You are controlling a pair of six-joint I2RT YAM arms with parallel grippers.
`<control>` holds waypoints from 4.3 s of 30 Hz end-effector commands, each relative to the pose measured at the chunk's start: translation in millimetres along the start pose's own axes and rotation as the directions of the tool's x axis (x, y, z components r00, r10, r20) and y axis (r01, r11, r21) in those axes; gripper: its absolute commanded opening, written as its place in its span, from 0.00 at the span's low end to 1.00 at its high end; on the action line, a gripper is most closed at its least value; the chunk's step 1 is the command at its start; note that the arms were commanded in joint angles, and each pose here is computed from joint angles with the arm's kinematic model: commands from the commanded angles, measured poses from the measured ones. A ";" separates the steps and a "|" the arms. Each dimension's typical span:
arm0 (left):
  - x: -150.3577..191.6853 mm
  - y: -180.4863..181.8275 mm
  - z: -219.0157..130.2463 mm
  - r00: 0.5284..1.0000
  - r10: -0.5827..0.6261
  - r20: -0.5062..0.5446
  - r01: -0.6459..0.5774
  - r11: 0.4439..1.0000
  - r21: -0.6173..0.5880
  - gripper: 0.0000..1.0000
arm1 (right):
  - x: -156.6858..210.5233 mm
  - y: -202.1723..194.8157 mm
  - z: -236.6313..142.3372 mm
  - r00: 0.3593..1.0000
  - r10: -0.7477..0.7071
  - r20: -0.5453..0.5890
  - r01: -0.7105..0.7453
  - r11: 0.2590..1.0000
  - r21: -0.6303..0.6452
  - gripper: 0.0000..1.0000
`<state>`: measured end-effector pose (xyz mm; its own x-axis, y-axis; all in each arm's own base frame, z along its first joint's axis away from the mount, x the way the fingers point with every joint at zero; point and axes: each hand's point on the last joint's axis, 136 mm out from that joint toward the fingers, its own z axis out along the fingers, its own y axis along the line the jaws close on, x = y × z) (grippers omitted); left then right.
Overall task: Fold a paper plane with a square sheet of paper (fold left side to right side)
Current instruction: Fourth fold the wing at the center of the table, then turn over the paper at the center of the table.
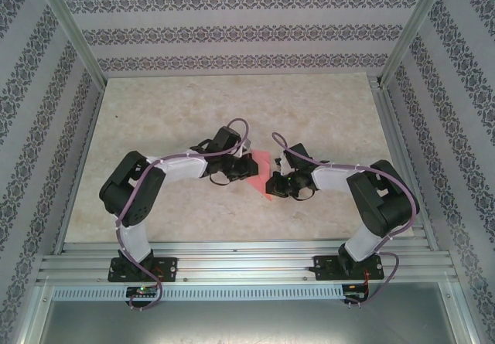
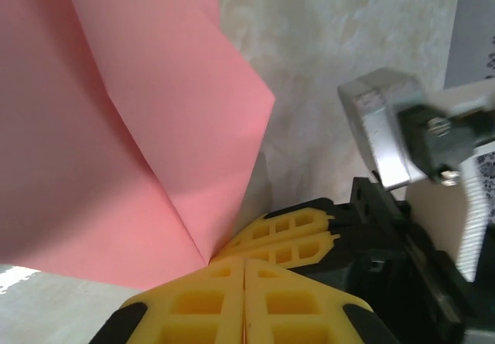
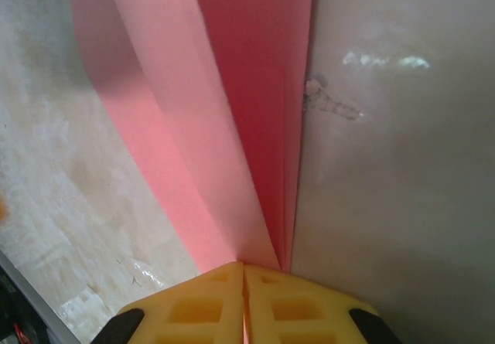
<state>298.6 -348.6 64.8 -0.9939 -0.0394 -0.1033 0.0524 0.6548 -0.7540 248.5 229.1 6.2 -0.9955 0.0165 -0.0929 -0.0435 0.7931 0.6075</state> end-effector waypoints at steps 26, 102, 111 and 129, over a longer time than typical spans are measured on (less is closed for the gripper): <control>2.4 -3.6 41.5 0.999 -0.022 -0.028 0.023 0.999 0.026 0.10 | 57.2 -74.2 12.3 0.982 0.109 -0.155 -0.058 0.952 0.301 0.07; -130.9 32.6 -99.0 0.936 0.103 0.338 -0.088 0.994 -0.061 0.47 | -42.6 20.8 -69.4 0.966 -0.173 0.193 0.147 0.979 0.140 0.28; -77.2 3.9 -47.6 0.970 0.078 0.231 -0.091 0.995 0.047 0.53 | -70.7 5.7 -85.8 0.941 -0.103 0.323 0.101 0.995 0.022 0.36; -74.7 18.0 -7.8 0.984 0.031 0.174 -0.031 1.000 -0.002 0.54 | -84.3 15.4 -24.7 0.963 -0.098 0.252 0.116 0.991 -0.059 0.32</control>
<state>364.3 -320.0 54.1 -0.9678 -0.1396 -0.2094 0.0623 0.6734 -0.7367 312.1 218.4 33.9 -0.9507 0.0852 -0.2981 -0.1320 0.7586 0.6380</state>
